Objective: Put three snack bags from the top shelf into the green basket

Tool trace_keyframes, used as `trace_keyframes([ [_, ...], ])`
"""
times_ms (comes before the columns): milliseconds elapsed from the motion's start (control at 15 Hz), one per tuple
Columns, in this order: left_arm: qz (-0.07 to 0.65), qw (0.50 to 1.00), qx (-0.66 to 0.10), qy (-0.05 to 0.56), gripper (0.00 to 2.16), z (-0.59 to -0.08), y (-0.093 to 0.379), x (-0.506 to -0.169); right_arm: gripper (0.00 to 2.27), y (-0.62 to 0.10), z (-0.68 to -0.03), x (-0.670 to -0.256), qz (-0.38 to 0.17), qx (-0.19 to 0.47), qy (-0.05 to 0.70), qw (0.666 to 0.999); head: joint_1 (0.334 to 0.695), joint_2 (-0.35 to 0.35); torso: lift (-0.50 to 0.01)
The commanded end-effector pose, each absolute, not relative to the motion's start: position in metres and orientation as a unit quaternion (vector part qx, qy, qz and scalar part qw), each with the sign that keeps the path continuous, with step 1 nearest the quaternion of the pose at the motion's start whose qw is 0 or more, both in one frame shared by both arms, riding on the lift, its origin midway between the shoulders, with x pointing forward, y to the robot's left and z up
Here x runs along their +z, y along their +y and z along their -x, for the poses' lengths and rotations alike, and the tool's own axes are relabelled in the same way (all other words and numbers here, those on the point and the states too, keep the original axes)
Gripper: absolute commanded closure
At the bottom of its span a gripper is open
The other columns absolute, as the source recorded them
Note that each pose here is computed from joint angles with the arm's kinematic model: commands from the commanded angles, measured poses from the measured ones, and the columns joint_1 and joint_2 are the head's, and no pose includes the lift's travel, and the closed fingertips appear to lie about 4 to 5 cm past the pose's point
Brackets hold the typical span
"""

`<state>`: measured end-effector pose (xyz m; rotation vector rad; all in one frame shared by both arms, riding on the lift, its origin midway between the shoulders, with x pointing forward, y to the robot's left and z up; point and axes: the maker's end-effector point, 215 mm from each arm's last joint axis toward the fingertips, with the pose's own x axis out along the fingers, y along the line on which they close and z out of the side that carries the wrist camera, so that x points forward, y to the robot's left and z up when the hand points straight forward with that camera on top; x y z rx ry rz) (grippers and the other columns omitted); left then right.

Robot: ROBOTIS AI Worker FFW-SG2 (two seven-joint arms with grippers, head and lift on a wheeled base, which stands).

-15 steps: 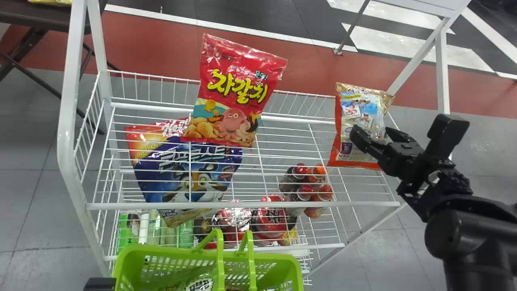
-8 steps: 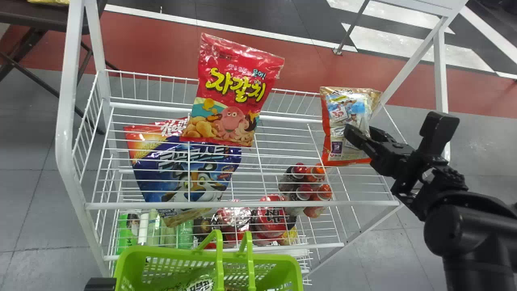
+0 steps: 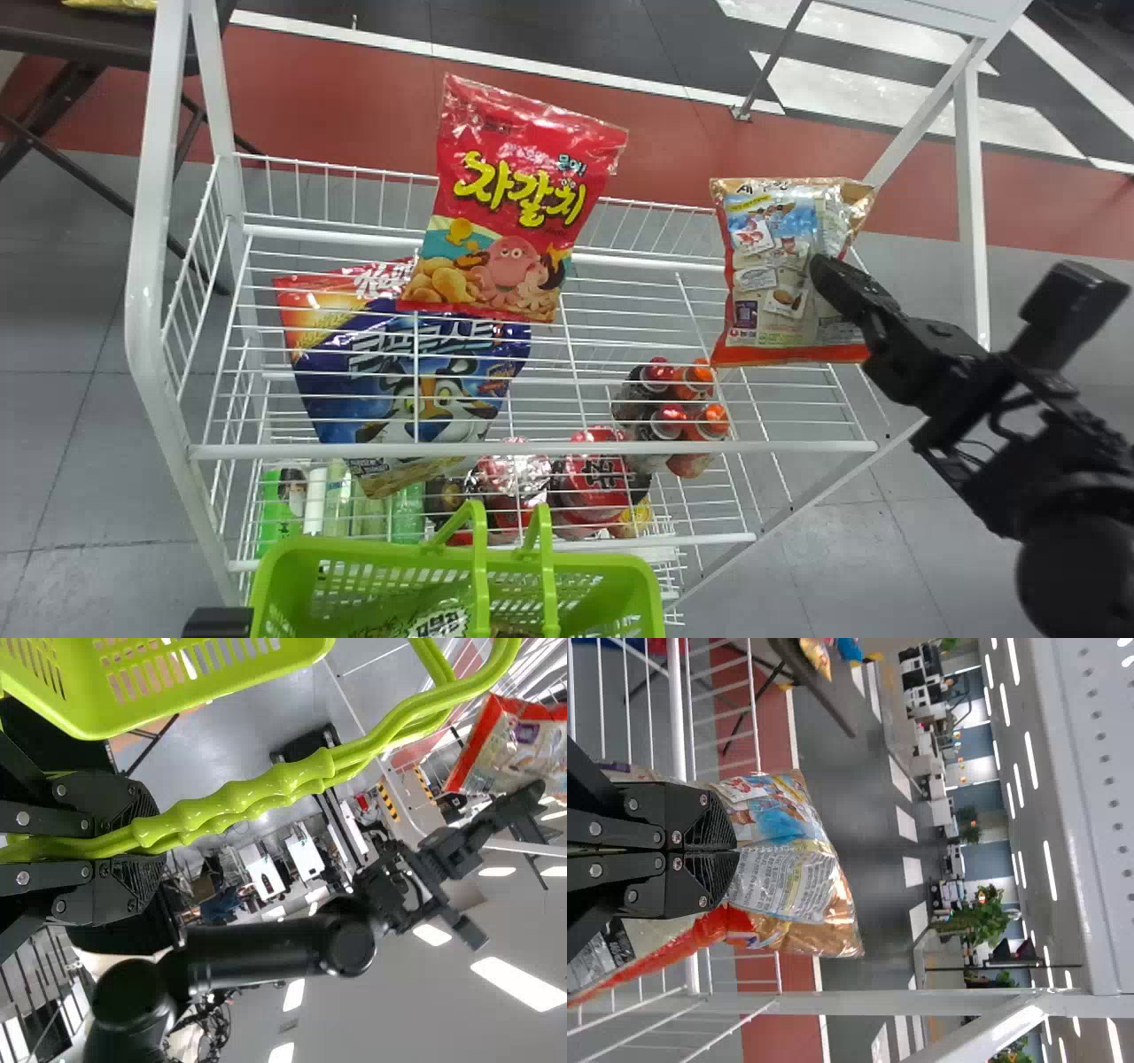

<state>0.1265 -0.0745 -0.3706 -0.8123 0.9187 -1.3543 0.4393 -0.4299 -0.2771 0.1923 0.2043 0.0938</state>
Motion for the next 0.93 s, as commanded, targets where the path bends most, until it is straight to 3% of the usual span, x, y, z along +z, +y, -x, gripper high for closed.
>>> trace_keyframes([
  [0,0.352,0.611,-0.587,0.398,1.60,-0.127,-0.075,-0.371,2.13,-0.409,-0.404,-0.270,-0.139,0.078,0.133,0.978,0.695,-0.350,-0.047],
  [467,0.351,0.613,-0.588,0.395,1.60,-0.133,-0.074,-0.372,2.13,-0.316,-0.307,-0.342,-0.249,0.175,0.320,0.897,0.695,-0.350,-0.047],
  [867,0.352,0.618,-0.588,0.385,1.60,-0.143,-0.071,-0.371,2.13,-0.266,-0.248,-0.393,-0.274,0.209,0.425,0.837,0.695,-0.350,-0.047],
])
